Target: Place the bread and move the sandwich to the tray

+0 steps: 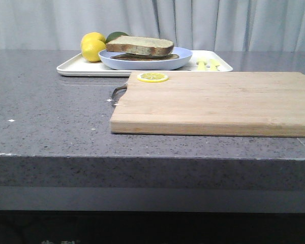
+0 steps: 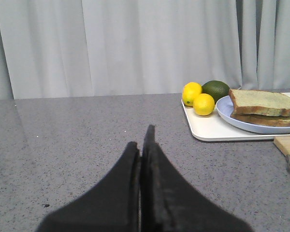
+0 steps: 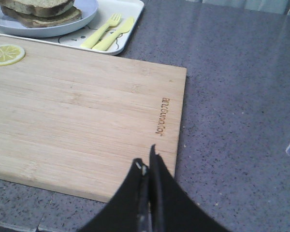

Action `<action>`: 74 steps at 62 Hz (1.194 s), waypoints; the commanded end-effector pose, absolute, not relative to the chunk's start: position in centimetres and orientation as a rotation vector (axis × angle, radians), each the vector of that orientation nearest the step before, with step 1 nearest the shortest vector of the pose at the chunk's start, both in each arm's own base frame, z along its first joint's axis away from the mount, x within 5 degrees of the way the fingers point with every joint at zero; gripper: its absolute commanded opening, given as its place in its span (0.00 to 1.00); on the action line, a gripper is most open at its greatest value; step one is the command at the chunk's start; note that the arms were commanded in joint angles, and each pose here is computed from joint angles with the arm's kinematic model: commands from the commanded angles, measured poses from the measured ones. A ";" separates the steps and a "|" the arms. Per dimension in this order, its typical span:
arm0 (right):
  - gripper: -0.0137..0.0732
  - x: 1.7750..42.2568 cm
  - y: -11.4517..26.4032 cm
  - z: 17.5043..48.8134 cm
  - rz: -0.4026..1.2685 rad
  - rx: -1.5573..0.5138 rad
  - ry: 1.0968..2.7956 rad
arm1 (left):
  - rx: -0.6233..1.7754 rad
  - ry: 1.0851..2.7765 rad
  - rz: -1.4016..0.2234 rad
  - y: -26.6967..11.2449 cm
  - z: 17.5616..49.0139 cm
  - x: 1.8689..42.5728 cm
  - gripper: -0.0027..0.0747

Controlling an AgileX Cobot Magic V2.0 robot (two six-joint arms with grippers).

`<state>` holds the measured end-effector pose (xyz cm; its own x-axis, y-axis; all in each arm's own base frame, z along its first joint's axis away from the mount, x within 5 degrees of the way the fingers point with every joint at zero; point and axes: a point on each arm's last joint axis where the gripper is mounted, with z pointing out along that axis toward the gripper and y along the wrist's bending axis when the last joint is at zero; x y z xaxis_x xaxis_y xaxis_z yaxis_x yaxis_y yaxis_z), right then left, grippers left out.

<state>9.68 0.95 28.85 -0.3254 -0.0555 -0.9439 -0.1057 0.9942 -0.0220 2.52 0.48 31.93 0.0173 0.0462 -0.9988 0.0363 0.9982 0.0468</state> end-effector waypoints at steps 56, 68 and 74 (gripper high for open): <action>0.03 9.9 0.9 30.5 0.048 -0.108 1.799 | -0.106 1.476 -0.112 0.0 26.2 3.9 0.01; 0.03 9.9 0.9 30.4 0.048 -0.108 1.803 | -0.156 1.516 -0.134 0.1 22.4 5.1 0.01; 0.03 9.9 0.9 30.4 0.048 -0.108 1.803 | -0.161 1.530 -0.131 0.1 20.5 5.5 0.01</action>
<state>9.67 0.95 28.88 -0.3231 -0.0553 -0.9447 -0.1057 0.9942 -0.0220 5.53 0.06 19.75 -0.0989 -0.1627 -0.9817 -0.0319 0.9865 -0.1603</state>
